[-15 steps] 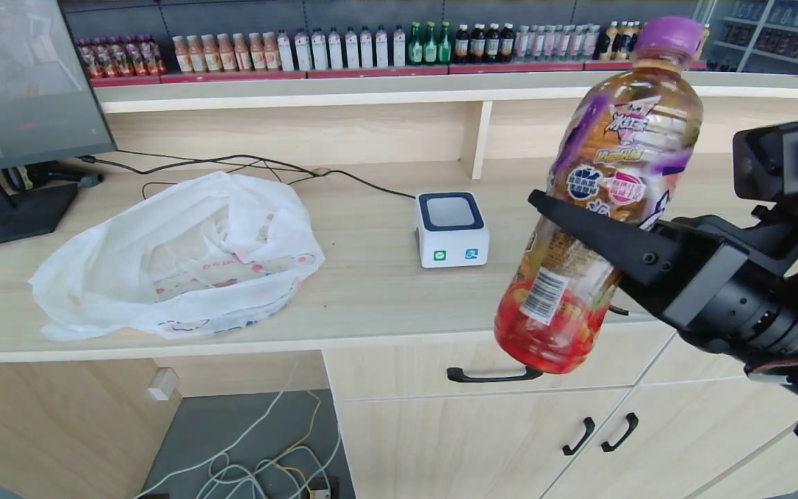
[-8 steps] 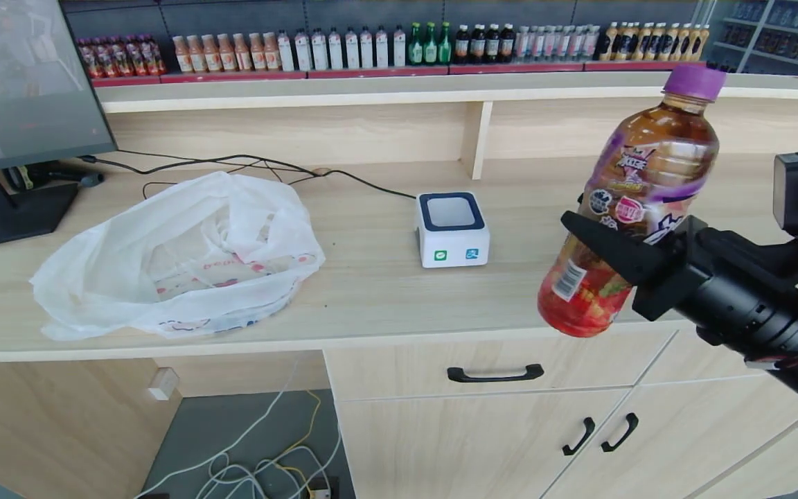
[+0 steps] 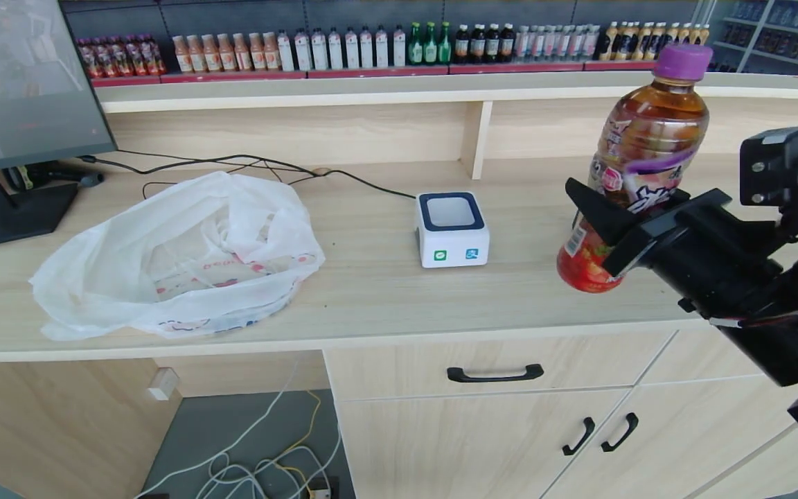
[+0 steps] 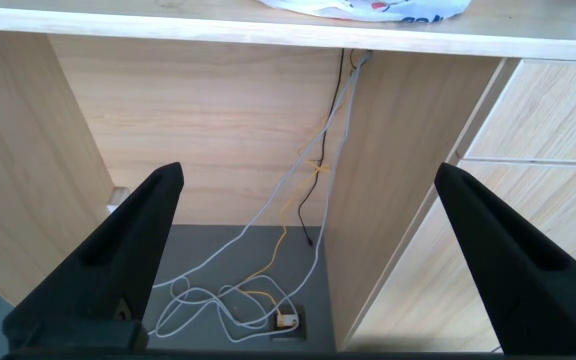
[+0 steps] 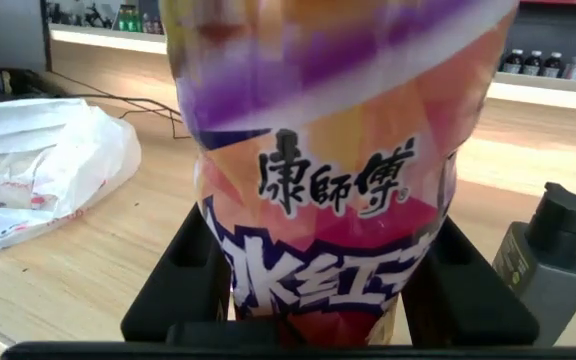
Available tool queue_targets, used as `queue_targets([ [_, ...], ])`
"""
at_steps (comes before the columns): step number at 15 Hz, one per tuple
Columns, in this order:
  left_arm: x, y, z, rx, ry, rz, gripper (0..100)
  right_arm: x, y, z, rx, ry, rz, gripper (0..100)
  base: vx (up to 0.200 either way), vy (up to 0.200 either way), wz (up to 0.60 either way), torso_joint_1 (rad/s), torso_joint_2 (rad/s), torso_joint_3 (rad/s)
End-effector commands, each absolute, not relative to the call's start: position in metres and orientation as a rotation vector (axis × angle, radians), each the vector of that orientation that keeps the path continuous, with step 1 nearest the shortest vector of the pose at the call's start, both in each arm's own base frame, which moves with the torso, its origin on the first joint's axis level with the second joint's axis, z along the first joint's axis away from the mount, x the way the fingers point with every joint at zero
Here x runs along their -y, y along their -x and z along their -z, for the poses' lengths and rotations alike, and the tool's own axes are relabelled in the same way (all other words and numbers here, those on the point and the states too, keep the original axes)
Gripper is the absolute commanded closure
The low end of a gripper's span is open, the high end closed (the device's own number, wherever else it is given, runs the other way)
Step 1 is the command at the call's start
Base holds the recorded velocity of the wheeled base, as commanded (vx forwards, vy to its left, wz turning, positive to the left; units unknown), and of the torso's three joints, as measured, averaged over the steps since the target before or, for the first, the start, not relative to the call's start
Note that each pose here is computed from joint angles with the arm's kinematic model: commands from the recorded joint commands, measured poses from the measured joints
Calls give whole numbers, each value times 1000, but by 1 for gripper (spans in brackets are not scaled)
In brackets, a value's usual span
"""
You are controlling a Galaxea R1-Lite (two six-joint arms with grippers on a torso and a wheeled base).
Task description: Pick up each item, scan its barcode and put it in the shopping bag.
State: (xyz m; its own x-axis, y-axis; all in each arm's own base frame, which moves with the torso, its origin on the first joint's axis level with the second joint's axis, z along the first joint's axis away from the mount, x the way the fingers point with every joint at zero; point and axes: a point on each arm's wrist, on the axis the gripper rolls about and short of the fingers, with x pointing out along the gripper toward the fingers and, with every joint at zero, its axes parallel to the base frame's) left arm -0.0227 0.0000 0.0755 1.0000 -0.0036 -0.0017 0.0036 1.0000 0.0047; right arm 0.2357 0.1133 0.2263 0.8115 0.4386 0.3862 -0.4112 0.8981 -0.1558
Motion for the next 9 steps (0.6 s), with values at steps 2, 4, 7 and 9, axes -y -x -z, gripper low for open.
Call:
queue_targets([
  [2,0,23,-76,-2,-5,3,0,-131,-232,-230,420,54,-450,100,0,0,0,0,0,0],
  [4,0,23,-76,-2,-5,3,0,-140,-228,-240,460,47,-464,100,0,0,0,0,0,0],
  [7,0,23,-76,-2,-5,3,0,-138,-224,-242,461,13,-485,100,0,0,0,0,0,0],
  [9,0,23,-76,-2,-5,3,0,-140,-227,-240,438,-50,-505,100,0,0,0,0,0,0],
])
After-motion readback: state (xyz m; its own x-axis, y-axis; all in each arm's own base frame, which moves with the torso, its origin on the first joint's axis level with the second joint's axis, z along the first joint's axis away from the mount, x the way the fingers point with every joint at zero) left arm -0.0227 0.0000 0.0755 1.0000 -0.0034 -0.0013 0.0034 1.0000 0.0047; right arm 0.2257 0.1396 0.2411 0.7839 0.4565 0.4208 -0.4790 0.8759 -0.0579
